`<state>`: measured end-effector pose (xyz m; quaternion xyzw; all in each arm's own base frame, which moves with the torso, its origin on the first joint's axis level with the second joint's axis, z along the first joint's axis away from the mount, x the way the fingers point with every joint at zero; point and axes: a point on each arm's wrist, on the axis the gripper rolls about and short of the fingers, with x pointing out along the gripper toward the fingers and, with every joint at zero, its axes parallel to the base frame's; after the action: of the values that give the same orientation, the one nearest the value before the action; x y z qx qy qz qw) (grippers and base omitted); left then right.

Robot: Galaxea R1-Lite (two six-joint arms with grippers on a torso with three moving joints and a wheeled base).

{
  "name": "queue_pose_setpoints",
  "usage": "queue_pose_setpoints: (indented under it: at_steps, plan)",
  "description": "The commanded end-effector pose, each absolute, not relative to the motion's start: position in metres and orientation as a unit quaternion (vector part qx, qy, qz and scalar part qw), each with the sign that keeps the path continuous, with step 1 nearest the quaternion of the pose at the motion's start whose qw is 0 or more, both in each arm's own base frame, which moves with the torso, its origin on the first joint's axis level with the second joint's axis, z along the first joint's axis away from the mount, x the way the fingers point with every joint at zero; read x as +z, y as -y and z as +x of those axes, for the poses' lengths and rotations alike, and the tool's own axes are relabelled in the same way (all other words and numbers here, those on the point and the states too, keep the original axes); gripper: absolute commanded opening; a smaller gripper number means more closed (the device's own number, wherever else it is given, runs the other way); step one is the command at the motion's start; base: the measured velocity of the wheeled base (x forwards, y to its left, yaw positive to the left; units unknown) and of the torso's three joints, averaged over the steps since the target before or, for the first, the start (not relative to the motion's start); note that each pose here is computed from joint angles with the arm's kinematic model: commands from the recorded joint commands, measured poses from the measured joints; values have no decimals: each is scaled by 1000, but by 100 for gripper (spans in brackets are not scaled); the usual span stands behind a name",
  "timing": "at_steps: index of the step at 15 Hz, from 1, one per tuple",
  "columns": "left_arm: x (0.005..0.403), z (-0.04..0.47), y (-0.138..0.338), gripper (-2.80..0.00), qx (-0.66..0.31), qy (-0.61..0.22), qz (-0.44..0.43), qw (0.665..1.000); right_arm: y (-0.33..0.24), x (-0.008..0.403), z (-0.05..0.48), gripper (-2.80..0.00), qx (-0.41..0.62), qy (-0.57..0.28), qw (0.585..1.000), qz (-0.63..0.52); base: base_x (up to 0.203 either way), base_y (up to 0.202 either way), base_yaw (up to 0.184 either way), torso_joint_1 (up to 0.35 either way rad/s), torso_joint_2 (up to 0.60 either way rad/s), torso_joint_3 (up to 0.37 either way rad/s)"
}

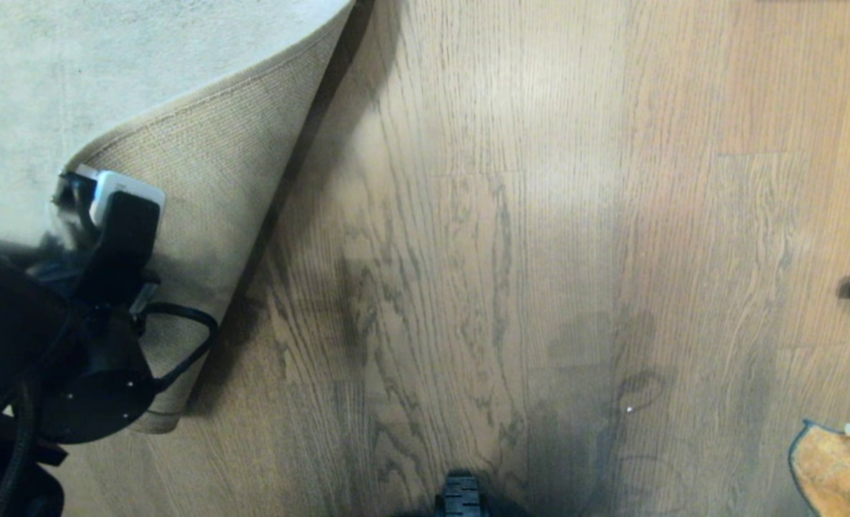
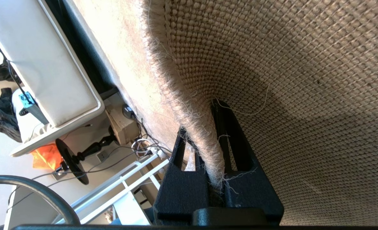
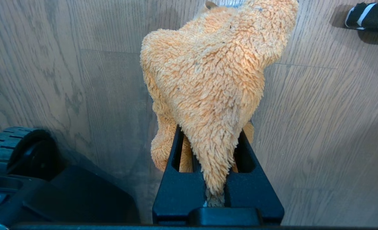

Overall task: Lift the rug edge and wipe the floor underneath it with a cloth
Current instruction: Wipe the floor under the carpet with a rag

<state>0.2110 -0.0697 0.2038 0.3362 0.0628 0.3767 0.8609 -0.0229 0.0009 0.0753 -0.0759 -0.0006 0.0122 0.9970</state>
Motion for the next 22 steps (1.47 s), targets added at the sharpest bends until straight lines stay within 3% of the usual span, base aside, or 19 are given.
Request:
queue_pose_setpoints:
  at_steps: [1, 4, 8, 15, 22]
  plan:
    - [208, 209, 69, -280, 385, -51, 321, 864, -1, 75, -23, -280, 13, 1, 997, -73, 0, 0, 0, 0, 0, 0]
    - [207, 208, 69, -280, 385, -51, 322, 863, -2, 93, -25, -280, 27, 4, 998, -57, 0, 0, 0, 0, 0, 0]
    - [206, 209, 69, -280, 384, -52, 323, 863, -5, 131, -6, -280, 108, -56, 993, -11, 0, 0, 0, 0, 0, 0]
    - [203, 211, 70, -280, 382, -57, 328, 862, -12, 175, 60, -280, 282, -144, 949, 1, 0, 0, 0, 0, 0, 0]
    - [198, 216, 72, -280, 379, -64, 336, 860, -49, 208, 136, -280, 409, -146, 900, -31, 0, 0, 0, 0, 0, 0]
